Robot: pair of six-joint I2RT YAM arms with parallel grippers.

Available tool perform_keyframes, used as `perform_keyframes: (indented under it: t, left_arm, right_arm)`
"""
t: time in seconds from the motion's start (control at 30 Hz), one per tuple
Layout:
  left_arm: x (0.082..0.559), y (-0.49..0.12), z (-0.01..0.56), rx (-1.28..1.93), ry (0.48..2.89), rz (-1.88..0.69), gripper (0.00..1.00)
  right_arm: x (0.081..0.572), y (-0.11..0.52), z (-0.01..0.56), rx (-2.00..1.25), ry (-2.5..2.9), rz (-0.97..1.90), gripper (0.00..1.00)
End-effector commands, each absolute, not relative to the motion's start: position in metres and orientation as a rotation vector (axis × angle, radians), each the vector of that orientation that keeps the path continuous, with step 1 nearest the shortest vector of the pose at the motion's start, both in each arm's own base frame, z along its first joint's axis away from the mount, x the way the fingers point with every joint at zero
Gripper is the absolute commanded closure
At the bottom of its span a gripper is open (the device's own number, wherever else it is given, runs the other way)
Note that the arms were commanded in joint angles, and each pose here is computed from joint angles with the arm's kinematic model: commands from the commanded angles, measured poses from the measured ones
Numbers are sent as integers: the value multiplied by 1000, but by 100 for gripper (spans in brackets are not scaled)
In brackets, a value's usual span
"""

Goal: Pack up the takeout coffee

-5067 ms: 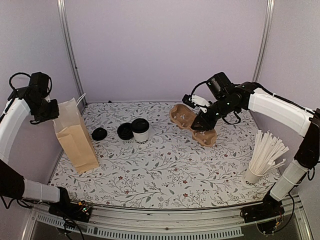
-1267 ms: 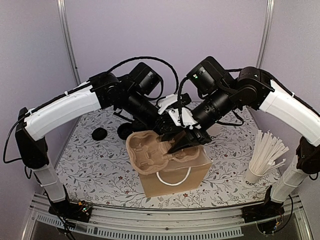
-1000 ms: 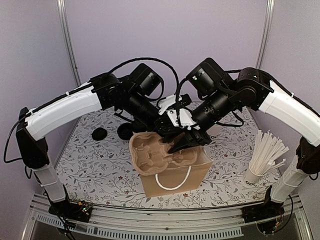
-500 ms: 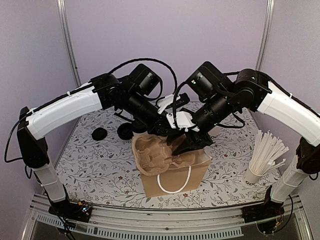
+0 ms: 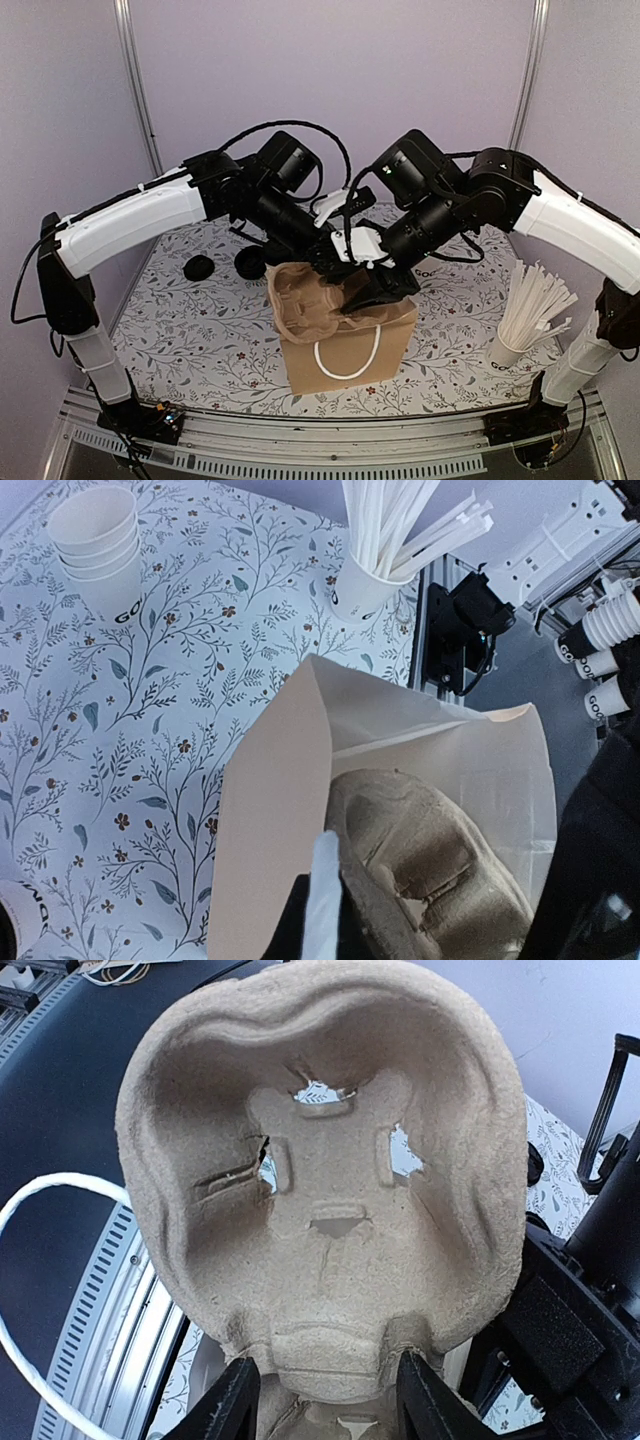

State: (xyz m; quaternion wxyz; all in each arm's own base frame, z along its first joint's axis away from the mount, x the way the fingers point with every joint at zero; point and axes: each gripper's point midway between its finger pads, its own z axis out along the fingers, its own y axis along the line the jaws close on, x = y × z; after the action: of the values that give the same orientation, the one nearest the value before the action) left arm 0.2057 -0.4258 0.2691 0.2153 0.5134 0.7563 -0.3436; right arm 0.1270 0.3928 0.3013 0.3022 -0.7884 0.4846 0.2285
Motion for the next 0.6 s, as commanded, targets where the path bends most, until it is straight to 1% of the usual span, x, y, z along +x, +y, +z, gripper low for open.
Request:
perform_keyframes:
  t: [0.0,0.17,0.47,0.5,0.57]
  left_arm:
    - [206,-421,252,1425,2162,-961,100]
    - [206,-420,252,1423,2166,-967,100]
    - [206,-419,248,1422,2177,-970,100]
    - [206,-419,248,1421,2177,-969,100]
    - [206,-419,248,1421,2177,-971,100]
  right_arm:
    - [123,394,309,-2073,1235,596,51]
    - [125,395,301,-2072,1243,572,51]
    - [146,407,302,-1976,1278,465,50]
    - [147,408,302,-1968,1279,455,52]
    - [149,409,303,-1954,1286,444,59]
